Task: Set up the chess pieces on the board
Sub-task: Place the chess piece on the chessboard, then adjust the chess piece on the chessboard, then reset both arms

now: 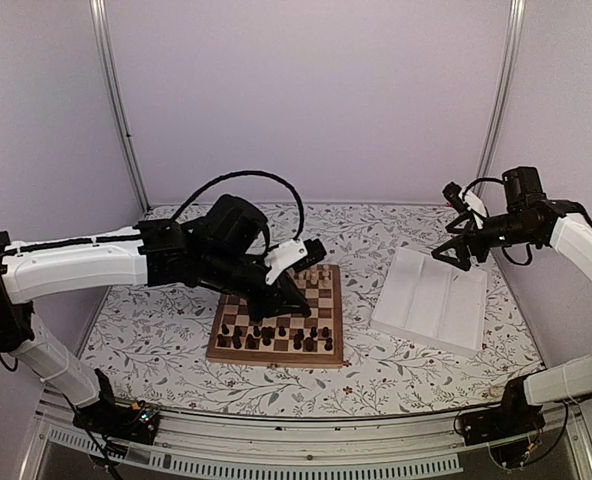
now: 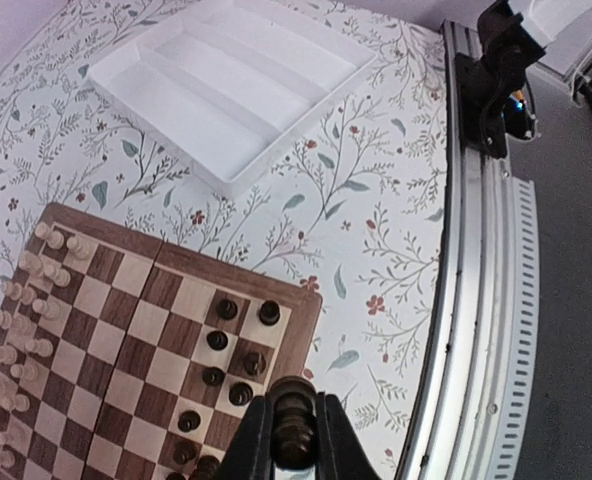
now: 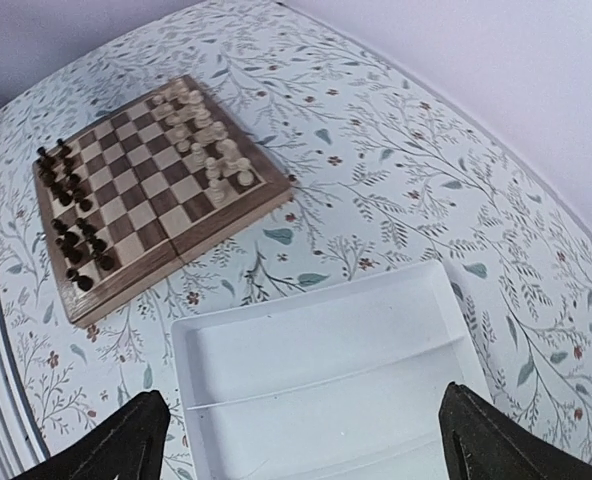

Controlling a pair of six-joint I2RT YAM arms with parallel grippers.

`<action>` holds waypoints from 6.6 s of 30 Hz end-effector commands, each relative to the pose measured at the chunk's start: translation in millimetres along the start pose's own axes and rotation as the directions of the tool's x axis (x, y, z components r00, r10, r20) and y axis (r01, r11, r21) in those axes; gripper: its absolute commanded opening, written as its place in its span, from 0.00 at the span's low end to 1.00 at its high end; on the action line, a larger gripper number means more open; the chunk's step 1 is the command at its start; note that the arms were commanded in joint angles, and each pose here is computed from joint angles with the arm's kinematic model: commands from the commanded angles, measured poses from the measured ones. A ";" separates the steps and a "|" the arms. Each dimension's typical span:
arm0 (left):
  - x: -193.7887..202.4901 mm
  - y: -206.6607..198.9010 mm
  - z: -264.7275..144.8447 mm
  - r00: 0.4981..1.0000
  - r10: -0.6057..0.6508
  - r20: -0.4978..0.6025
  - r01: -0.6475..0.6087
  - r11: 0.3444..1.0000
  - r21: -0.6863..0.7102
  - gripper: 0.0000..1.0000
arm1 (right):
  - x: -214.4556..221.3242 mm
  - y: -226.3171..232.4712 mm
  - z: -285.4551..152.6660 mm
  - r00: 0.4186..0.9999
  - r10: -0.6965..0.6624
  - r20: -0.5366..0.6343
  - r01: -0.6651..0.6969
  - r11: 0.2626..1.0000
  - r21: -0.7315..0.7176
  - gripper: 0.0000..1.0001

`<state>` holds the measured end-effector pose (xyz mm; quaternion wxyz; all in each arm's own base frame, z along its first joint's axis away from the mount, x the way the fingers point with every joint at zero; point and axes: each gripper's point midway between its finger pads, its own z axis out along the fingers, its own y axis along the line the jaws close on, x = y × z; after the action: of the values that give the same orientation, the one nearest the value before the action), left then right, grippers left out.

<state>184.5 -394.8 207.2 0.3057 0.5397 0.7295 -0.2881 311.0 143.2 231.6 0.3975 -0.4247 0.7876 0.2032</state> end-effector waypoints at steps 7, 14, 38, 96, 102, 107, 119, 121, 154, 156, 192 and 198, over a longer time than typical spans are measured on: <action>62.5 5.3 -2.9 0.984 0.032 -0.174 -0.043 0.997 -0.061 0.08 | 59.2 -46.2 -8.3 0.962 0.264 0.068 -0.270 0.957 0.106 0.99; 81.9 13.4 5.4 0.971 0.027 -0.236 -0.046 0.996 -0.076 0.09 | 84.6 -31.8 -3.9 0.972 0.222 0.082 -0.230 0.969 0.096 0.94; 117.4 36.2 51.5 0.934 -0.011 -0.358 -0.019 0.997 -0.080 0.14 | 93.9 -29.9 13.2 0.963 0.265 0.057 -0.265 0.964 -0.005 0.87; 110.4 82.3 7.5 0.951 -0.140 -0.277 0.074 0.969 -0.236 0.45 | 99.9 -23.3 18.2 0.958 0.284 0.039 -0.282 0.958 -0.049 0.86; 121.3 80.9 17.0 0.938 -0.161 -0.307 0.097 0.972 -0.212 0.47 | 100.5 -22.3 17.8 0.959 0.282 0.037 -0.280 0.959 -0.047 0.86; 126.8 79.4 22.4 0.932 -0.170 -0.322 0.110 0.974 -0.196 0.48 | 101.3 -22.1 18.5 0.958 0.283 0.036 -0.281 0.958 -0.050 0.86; 140.1 70.8 28.3 0.913 -0.184 -0.363 0.137 0.979 -0.151 0.44 | 103.7 -22.2 20.0 0.957 0.289 0.029 -0.287 0.956 -0.054 0.86; 140.2 68.7 28.8 0.914 -0.181 -0.363 0.139 0.981 -0.139 0.43 | 104.0 -22.1 20.5 0.957 0.290 0.028 -0.288 0.956 -0.056 0.86; 157.4 58.4 29.4 0.881 -0.196 -0.430 0.156 0.980 -0.125 0.12 | 106.3 -22.1 22.6 0.954 0.297 0.023 -0.295 0.953 -0.063 0.85; 158.2 57.5 29.3 0.879 -0.195 -0.435 0.155 0.980 -0.125 0.11 | 106.1 -21.9 22.7 0.955 0.297 0.023 -0.295 0.953 -0.064 0.85; 109.6 61.5 5.5 0.923 -0.172 -0.345 0.117 0.978 -0.175 0.31 | 83.0 -30.2 11.5 0.958 0.283 0.051 -0.280 0.958 -0.054 0.87; 69.0 83.1 -24.0 0.958 -0.147 -0.247 0.078 0.960 -0.267 0.37 | 34.1 -51.7 -12.1 0.967 0.243 0.080 -0.241 0.970 -0.034 0.99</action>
<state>226.2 -317.8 119.0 0.1928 0.5010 0.8306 -0.1480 323.9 89.8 175.3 0.3826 -0.3156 0.8223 0.2790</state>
